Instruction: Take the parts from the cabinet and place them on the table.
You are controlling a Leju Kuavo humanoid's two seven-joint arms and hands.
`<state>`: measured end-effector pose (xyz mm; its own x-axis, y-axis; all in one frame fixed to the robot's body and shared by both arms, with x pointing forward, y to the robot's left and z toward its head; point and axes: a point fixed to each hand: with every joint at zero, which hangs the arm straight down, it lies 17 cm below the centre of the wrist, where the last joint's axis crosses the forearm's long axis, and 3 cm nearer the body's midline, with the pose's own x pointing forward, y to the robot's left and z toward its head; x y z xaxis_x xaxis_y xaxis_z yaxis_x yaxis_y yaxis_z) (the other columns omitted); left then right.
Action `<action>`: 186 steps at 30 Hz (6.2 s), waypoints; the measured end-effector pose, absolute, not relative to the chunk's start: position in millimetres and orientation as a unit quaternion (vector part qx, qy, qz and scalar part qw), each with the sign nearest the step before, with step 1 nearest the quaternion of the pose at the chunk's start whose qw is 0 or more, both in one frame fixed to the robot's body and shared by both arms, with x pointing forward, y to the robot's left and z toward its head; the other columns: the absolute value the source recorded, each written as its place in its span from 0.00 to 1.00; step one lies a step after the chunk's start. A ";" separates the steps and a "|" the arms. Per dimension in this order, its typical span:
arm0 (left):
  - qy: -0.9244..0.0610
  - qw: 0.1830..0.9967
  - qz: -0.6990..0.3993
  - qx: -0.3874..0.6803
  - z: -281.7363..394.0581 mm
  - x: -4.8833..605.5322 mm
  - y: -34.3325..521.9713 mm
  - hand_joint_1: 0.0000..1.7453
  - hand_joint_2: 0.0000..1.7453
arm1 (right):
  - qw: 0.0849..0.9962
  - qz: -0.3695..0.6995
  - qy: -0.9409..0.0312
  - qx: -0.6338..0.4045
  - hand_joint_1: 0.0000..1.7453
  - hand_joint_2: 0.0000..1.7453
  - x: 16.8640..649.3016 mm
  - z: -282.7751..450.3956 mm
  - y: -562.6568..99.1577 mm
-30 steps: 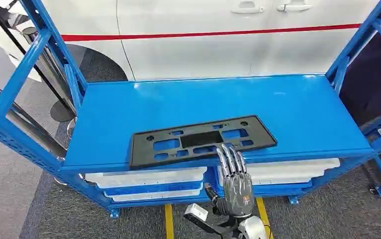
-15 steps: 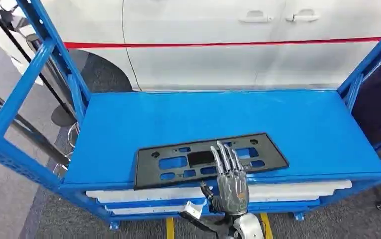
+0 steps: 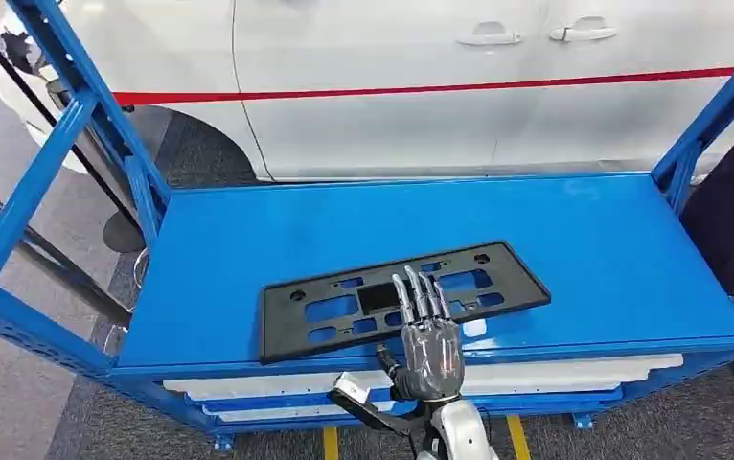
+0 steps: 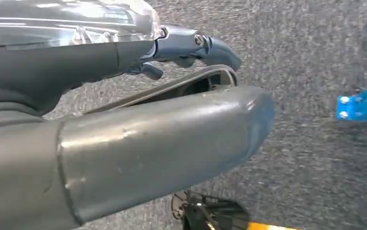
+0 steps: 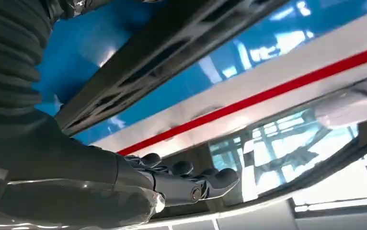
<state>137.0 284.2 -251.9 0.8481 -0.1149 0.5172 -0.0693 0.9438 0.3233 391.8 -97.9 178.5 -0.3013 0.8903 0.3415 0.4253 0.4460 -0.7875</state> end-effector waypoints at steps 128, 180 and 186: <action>-0.227 0.965 0.020 0.132 -265.1 115.2 298.7 0.00 0.00 | 0.373 -0.016 -0.925 0.064 1.00 1.00 314.8 329.1 -130.6; -0.222 0.969 0.017 0.111 -265.9 116.0 278.7 0.00 0.00 | 0.355 0.011 -0.927 0.121 1.00 1.00 266.9 319.9 -116.0; -0.227 0.967 0.016 0.112 -264.7 121.9 280.2 0.00 0.00 | 0.358 0.006 -0.926 0.117 1.00 1.00 266.4 318.1 -119.0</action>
